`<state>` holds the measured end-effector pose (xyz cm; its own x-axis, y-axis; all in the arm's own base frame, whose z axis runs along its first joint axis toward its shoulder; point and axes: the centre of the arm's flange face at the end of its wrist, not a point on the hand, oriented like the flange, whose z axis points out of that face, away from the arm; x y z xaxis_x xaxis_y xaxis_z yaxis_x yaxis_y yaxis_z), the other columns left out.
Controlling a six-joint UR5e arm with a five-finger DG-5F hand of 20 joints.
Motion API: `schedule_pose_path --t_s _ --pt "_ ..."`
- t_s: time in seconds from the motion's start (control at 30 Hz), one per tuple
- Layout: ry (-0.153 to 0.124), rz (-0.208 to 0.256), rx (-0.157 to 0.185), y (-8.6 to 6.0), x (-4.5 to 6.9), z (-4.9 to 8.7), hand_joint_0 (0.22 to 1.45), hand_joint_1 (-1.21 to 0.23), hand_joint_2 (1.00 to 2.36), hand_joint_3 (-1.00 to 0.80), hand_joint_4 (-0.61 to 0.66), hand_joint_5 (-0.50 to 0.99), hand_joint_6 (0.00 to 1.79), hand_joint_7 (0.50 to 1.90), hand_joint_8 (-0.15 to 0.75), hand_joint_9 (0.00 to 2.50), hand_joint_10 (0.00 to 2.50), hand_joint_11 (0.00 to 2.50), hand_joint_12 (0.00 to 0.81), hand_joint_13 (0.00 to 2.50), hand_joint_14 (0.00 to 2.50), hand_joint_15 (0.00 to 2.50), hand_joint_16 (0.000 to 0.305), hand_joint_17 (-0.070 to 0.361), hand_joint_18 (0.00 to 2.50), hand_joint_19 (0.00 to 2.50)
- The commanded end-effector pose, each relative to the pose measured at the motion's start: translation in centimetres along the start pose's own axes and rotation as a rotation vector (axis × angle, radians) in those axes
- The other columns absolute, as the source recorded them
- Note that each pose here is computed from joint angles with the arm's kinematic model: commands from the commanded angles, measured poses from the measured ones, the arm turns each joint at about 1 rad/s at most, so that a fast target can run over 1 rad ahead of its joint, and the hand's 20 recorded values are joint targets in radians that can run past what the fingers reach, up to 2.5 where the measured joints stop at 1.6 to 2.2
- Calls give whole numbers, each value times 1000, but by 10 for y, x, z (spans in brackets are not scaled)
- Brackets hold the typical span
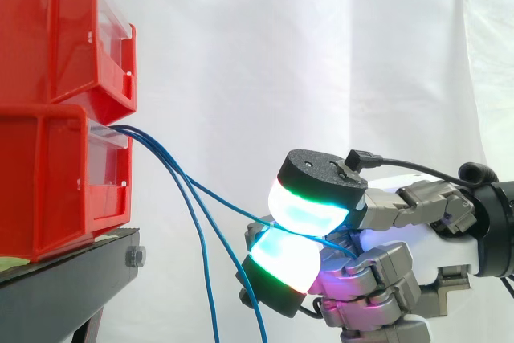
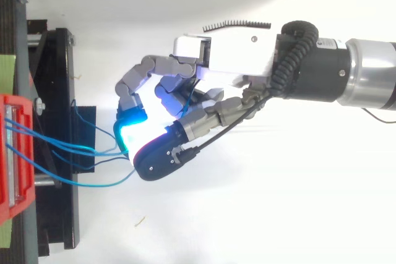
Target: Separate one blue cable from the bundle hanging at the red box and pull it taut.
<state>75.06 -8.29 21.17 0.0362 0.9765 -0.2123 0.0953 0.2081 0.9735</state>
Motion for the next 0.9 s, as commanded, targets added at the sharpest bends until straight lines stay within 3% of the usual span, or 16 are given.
schedule_pose_path --t_s 0.0,0.17,0.23,0.43,0.87 --pt "4 0 -3 0 3 0 754 -718 1015 -259 -37 -253 996 1112 225 822 1595 1153 277 917 2456 1420 23 52 1264 1734" --pt "11 2 -15 3 10 2 761 -715 1017 -220 -48 -252 989 1182 224 820 1591 1138 276 907 2492 1383 23 51 1260 1750" --pt "13 3 -22 5 12 3 761 -710 1020 -92 -23 -256 990 1155 227 809 1578 1137 270 894 2500 1378 23 51 1252 1757" --pt "16 5 -27 5 15 3 781 -723 1011 63 19 -260 994 1022 227 795 1605 1113 277 874 2500 1330 22 49 1232 1778" --pt "28 1 -31 8 23 4 805 -755 1008 96 23 -254 995 972 242 792 1648 1088 280 868 2500 1323 22 49 1233 1803"
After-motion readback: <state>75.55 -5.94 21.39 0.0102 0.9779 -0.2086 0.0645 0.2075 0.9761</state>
